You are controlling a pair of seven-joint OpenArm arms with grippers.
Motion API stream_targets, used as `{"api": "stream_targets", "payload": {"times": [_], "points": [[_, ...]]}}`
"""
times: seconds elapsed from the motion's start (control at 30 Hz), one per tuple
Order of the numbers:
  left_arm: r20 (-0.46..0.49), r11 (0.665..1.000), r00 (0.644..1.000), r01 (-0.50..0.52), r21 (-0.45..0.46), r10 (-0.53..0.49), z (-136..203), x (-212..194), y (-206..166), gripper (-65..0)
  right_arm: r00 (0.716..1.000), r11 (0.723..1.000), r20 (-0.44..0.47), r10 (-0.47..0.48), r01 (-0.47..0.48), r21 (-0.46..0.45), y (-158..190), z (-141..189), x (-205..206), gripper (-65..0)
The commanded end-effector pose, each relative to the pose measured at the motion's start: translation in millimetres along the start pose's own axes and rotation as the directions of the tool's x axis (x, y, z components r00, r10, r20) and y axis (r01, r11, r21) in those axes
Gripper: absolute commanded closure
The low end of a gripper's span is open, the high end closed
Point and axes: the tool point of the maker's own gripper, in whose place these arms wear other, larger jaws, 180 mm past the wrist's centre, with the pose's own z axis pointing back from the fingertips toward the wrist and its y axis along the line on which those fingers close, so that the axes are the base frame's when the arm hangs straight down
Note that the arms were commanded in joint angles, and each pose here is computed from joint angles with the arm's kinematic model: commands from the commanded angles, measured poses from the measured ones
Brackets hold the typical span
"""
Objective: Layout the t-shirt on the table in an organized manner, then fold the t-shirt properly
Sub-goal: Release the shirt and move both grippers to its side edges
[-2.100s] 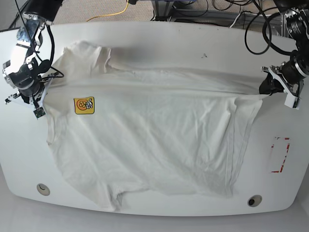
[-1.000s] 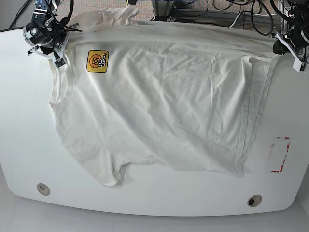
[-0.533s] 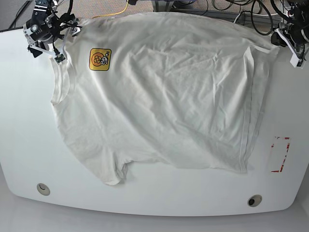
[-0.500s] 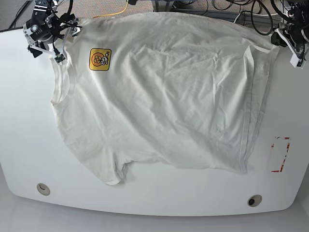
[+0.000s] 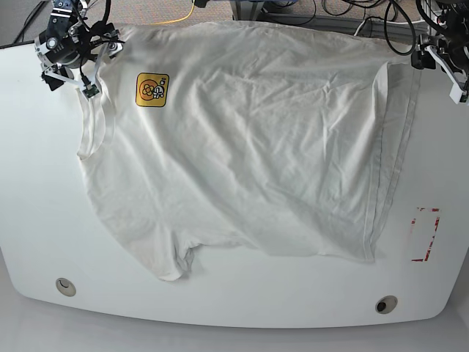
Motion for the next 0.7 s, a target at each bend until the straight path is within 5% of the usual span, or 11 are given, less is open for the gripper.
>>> {"api": "stream_targets", "payload": {"times": [0.0, 0.23, 0.47, 0.67], "points": [[0.073, 0.999, 0.997, 0.03, 0.027, -0.032, 10, 26, 8, -48.1, 0.998, 0.996, 0.046, -0.032, 0.036, -0.081, -30, 11, 12, -62.0], [0.218, 0.999, 0.975, 0.034, 0.039, -0.042, 19, 80, 9, -47.9, 0.987, 0.981, 0.143, -0.079, 0.102, -0.163, -67, 24, 43, -62.0], [0.467, 0.999, 0.883, 0.026, 0.036, -0.04, 49, 172, 6, -47.9, 0.946, 0.964, 0.31, -0.097, 0.167, -0.207, -100, 44, 106, -62.0], [0.543, 0.998, 0.838, -0.032, -0.053, 0.055, 45, 231, 1, -48.1, 0.901, 0.957, 0.397, -0.174, 0.25, -0.148, -126, 38, 151, -62.0]]}}
